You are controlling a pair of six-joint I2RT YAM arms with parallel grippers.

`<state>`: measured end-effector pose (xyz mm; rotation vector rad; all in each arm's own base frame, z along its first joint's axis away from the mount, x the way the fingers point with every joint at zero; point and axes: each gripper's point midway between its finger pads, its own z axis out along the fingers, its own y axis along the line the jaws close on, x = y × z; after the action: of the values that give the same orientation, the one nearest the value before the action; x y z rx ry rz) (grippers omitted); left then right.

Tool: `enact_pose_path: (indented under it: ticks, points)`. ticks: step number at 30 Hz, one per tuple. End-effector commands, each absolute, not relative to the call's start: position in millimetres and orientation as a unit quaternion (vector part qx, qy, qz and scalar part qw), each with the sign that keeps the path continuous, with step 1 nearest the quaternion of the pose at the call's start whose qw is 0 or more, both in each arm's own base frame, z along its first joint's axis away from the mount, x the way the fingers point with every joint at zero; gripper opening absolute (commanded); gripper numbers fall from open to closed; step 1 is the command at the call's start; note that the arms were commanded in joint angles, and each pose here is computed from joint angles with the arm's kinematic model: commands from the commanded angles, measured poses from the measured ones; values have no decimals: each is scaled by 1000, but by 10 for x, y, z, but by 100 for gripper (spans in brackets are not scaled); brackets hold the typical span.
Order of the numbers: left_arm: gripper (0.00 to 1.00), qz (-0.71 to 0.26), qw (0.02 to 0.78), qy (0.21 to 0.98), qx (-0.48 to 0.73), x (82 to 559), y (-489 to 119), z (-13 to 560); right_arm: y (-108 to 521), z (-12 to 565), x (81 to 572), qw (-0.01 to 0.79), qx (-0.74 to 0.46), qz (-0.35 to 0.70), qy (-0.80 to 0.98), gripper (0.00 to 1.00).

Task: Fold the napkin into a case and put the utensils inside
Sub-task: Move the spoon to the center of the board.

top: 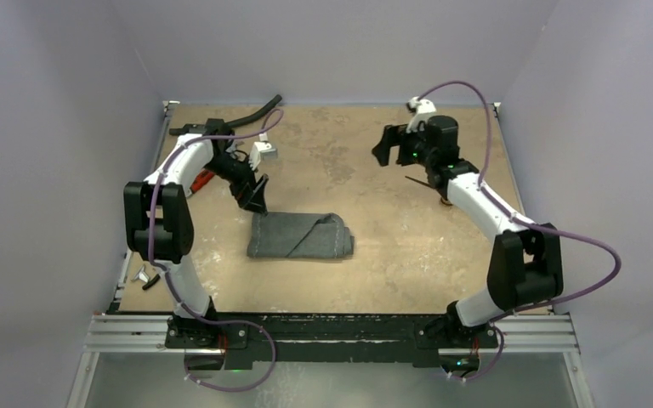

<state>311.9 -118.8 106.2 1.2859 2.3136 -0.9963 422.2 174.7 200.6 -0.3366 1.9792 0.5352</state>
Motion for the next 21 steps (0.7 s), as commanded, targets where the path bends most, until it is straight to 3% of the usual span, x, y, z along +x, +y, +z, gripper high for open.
enact_pose_path:
  ticks: [1, 4, 10, 16, 21]
  points:
    - [98, -318, 213, 829, 408, 3378, -1215, 1464, 1031, 1621, 4441, 467, 71, 209, 857, 99]
    - [98, -283, 234, 850, 377, 3609, -1163, 1564, 438, 1511, 4406, 468, 193, 139, 851, 99]
    - [98, -254, 235, 874, 342, 3828, -1059, 1658, -158, 1326, 4333, 451, 249, -3, 857, 99]
    - [98, -240, 259, 882, 314, 4004, -848, 1721, -560, 1088, 4503, 431, 301, -20, 850, 99]
    - [98, -189, 279, 891, 304, 4074, -707, 1709, -711, 843, 4872, 405, 294, -53, 864, 84]
